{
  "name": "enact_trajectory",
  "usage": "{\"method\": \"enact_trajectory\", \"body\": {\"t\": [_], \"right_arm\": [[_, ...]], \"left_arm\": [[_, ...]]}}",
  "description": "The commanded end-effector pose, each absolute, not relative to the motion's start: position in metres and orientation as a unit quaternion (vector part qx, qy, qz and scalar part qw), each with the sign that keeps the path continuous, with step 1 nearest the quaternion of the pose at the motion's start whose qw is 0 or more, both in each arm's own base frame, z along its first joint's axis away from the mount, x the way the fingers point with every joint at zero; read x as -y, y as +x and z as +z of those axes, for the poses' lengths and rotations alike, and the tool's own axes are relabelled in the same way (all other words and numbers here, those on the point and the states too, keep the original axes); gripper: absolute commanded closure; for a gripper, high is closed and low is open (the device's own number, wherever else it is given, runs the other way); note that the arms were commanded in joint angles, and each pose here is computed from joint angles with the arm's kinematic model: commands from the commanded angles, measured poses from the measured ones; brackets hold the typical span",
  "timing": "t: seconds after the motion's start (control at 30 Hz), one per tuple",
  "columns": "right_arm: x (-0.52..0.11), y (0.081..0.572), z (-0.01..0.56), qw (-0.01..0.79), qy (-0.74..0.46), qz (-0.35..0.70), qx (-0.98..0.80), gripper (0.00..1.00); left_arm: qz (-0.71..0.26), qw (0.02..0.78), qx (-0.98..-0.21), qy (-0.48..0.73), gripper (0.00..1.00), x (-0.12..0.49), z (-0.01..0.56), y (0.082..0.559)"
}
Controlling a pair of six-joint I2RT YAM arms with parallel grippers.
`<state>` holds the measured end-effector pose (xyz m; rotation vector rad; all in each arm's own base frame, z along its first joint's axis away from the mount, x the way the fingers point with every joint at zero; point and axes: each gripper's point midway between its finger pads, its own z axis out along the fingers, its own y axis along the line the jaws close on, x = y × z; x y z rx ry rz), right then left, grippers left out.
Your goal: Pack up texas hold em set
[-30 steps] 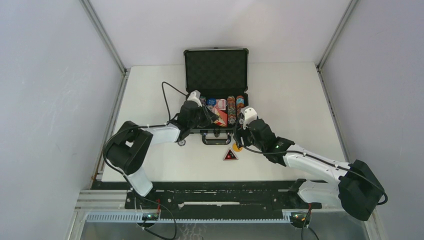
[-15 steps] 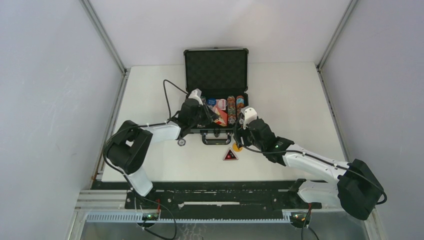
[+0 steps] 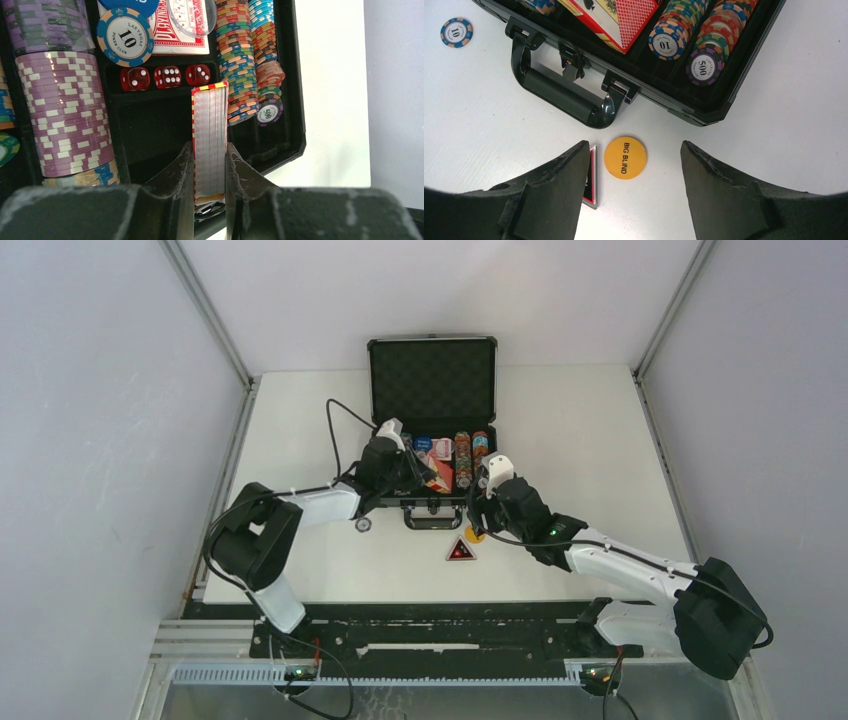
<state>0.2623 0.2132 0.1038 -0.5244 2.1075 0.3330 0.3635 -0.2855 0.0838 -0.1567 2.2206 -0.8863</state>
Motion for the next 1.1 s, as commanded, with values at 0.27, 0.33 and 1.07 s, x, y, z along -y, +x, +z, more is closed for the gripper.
{"method": "enact_trajectory", "body": {"t": [0.27,0.33,1.07], "right_arm": [[-0.220,0.269,0.112,0.469,-0.200,0.152,-0.847,0.26],[-0.220,0.268,0.112,0.468,-0.200,0.153,-0.847,0.26],[-0.221,0.268,0.109,0.465,-0.203,0.153,-0.848,0.26]], "left_arm": [[-0.306,0.341,-0.887,-0.054,1.00,0.267,0.074,0.340],[-0.312,0.337,-0.887,-0.054,1.00,0.270,0.073,0.340],[-0.222,0.367,-0.903,-0.035,0.28,0.243,0.083,0.345]]}}
